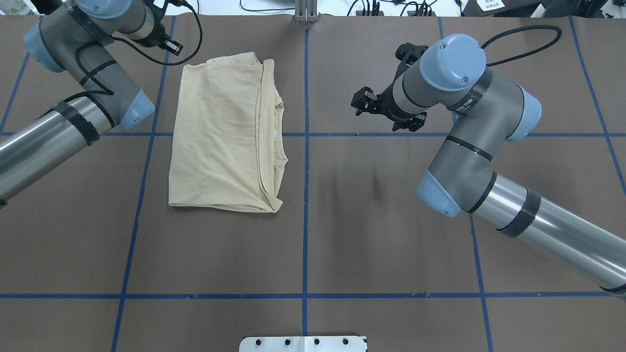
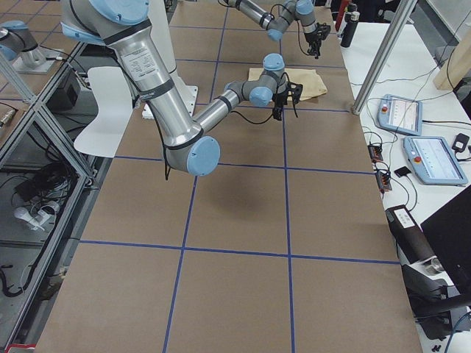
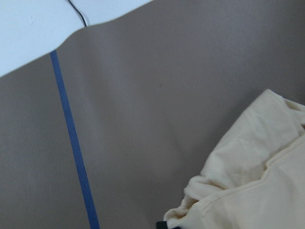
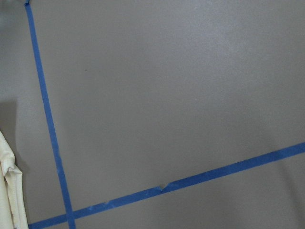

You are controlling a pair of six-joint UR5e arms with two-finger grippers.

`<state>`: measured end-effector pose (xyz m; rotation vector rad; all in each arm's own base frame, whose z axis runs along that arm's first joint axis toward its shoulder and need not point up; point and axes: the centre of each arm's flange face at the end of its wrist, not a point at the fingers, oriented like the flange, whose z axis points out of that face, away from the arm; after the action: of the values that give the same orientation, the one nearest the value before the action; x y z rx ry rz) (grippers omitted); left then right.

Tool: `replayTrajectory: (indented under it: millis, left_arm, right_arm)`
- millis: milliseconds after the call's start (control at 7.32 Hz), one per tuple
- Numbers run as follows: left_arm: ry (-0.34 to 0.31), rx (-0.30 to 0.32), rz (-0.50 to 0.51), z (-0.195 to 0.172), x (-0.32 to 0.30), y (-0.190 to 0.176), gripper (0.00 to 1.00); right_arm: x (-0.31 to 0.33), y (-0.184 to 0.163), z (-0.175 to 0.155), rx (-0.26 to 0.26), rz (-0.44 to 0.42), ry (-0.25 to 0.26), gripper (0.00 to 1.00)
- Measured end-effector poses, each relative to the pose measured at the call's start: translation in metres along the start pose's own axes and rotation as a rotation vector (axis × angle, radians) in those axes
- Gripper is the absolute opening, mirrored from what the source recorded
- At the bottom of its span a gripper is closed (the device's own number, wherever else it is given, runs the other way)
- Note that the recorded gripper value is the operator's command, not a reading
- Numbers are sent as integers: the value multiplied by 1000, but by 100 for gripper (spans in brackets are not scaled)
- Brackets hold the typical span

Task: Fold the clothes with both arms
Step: 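Move the right gripper to the shirt's side edge and grasp it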

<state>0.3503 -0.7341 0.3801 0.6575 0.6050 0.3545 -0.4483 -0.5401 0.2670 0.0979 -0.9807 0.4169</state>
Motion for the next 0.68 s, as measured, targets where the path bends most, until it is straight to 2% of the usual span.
replayTrajectory:
  millis: [273,410,546,683]
  left_arm:
    - [105,10,46,-19,-18,15,100]
    - [131,14,41,-24,-21,27,100]
    - [143,14,18,-26,-20,34,100]
    - [149,11,-7,-26,-17,37,100]
  right_arm:
    - [-34,12,1,6,10,-20,100]
    - [-64,25,12,24,31,-21,99]
    - [-105,38,31,41,59,-11,94]
    - [-144,54,48,44,87,3,74]
